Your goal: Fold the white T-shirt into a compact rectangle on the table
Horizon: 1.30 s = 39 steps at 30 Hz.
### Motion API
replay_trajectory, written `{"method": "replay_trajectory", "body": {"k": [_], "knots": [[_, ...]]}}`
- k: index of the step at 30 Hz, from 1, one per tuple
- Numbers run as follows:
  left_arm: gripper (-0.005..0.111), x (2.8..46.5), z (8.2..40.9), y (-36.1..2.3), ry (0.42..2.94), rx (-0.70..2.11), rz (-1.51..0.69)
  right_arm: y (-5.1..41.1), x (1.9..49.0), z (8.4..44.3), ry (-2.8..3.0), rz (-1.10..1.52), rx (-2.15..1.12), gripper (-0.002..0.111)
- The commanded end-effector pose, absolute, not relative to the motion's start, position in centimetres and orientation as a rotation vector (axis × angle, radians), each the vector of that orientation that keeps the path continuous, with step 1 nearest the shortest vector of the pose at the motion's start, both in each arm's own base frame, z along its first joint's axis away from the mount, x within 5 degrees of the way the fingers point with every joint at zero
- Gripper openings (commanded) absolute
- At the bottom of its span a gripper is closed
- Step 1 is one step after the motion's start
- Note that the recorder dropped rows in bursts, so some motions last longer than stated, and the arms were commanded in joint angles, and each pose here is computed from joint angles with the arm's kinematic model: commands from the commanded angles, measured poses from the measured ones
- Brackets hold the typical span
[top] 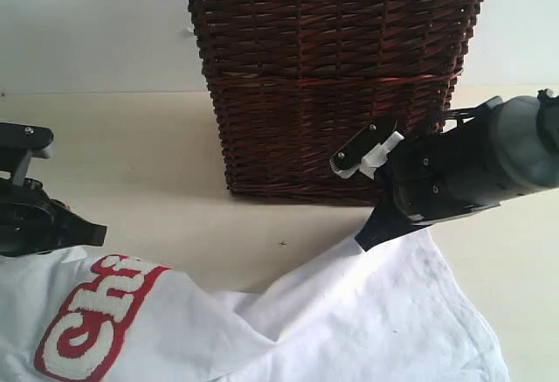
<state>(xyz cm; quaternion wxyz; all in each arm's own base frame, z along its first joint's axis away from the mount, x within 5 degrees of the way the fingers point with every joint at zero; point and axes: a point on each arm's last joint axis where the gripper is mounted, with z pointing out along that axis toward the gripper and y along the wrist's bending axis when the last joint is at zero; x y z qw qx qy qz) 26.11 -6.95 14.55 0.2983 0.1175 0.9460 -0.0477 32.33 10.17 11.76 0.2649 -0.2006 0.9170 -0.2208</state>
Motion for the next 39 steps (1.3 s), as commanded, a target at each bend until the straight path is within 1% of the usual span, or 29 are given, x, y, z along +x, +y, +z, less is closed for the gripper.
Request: {"method": "replay_trajectory", "body": {"k": [1, 4, 7, 10, 14, 16, 20, 22, 23, 25, 27, 31, 35, 39], "knots": [[0.000, 26.2, 14.5, -6.5, 2.527, 0.269, -0.130, 9.9, 32.0, 13.4, 2.478, -0.583, -0.495, 0.000], [0.000, 26.0, 14.2, -6.1, 2.575, 0.254, -0.136, 9.9, 30.9, 14.5, 2.519, -0.516, -0.520, 0.000], [0.000, 25.6, 13.9, -4.6, 2.669, 0.126, -0.159, 10.1, 29.6, 15.0, 2.539, -0.408, -0.560, 0.000], [0.000, 25.4, 13.7, -3.2, 2.721, 0.051, -0.158, 10.3, 28.0, 14.0, 2.572, -0.294, -0.650, 0.000], [0.000, 25.6, 13.7, -2.6, 2.701, 0.019, -0.146, 10.6, 26.8, 12.6, 2.610, -0.192, -0.697, 0.000], [0.000, 25.8, 13.4, -2.6, 2.690, 0.017, -0.137, 10.6, 26.8, 12.2, 2.622, -0.196, -0.703, 0.000], [0.000, 26.3, 11.8, -2.5, 2.713, 0.008, -0.115, 10.5, 26.9, 11.5, 2.622, -0.226, -0.757, 0.000], [0.000, 26.6, 10.3, -2.4, 2.729, 0.018, -0.088, 10.3, 27.2, 10.6, 2.619, -0.281, -0.798, 0.000], [0.000, 26.5, 9.3, -2.1, 2.763, 0.009, -0.079, 10.0, 27.7, 9.9, 2.635, -0.329, -0.764, 0.000], [0.000, 26.3, 8.3, -1.2, 2.814, -0.041, -0.073, 9.6, 28.3, 8.8, 2.675, -0.365, -0.690, 0.000], [0.000, 26.1, 8.1, -0.1, 2.843, -0.108, -0.079, 9.1, 28.0, 7.8, 2.721, -0.452, -0.698, 0.000], [0.000, 25.2, 7.9, 1.3, 2.924, -0.206, -0.109, 8.3, 27.4, 7.9, 2.801, -0.533, -0.571, 0.000], [0.000, 24.9, 7.8, 1.3, 2.915, -0.238, -0.108, 8.1, 26.5, 8.3, 2.812, -0.501, -0.565, 0.000], [0.000, 25.1, 9.2, 1.3, 2.862, -0.246, -0.114, 8.3, 26.5, 9.7, 2.774, -0.466, -0.529, 0.000]]}}
